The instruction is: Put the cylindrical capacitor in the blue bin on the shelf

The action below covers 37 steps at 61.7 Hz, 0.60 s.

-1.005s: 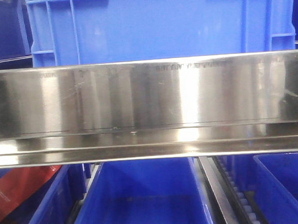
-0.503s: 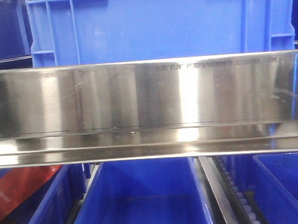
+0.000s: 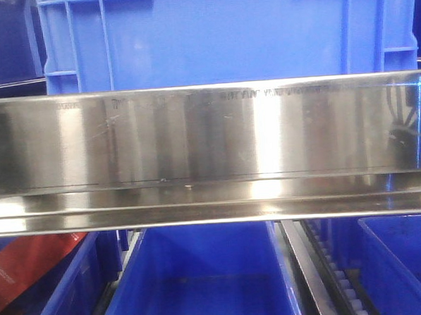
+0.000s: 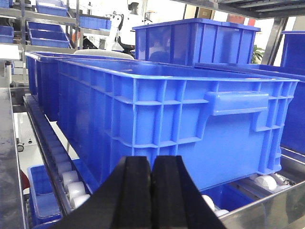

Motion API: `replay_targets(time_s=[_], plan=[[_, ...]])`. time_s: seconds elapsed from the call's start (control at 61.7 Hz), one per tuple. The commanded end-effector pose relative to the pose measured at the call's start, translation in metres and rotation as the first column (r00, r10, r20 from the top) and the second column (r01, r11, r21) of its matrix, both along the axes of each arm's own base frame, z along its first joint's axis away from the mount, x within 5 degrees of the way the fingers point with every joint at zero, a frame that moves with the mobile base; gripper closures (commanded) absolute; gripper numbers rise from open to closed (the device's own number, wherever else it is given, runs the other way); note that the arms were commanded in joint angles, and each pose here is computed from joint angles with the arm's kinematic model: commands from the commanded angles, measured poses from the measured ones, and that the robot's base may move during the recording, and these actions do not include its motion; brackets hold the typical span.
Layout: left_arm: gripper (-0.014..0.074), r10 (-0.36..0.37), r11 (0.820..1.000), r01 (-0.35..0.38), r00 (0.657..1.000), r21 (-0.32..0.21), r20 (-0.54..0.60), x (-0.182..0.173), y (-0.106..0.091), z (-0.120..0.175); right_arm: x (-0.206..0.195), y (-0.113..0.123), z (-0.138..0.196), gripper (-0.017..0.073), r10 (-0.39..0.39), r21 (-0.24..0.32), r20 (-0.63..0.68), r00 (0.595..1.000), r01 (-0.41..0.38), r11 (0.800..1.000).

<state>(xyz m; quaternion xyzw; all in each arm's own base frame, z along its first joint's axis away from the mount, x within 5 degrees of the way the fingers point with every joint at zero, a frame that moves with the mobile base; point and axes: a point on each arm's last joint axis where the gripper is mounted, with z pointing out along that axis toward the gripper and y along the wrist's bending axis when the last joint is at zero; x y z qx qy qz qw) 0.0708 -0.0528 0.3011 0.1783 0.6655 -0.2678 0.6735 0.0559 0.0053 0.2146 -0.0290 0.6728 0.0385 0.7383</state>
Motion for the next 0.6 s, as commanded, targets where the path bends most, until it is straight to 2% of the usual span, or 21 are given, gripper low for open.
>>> replay_targets(time_s=[0.0,0.47,0.584], plan=[[0.0704,0.003,1.0,-0.002,1.0,-0.02,0.015,-0.0008,0.0009,0.0023,-0.0003,-0.0005,0.0014,0.0724,-0.008,-0.002,0.025,1.0,0.008,1.0],[0.0704,0.006,1.0,-0.006,1.0,-0.015,0.013,-0.0008,0.0013,0.0001,-0.0003,-0.0005,0.0014,0.0724,-0.008,-0.002,0.025,1.0,0.008,1.0],[0.0704,0.062,0.995,-0.067,0.995,0.07,0.08,-0.0018,0.0074,-0.0074,-0.0003,-0.0005,0.0014,0.0724,-0.008,-0.002,0.025,1.0,0.008,1.0]])
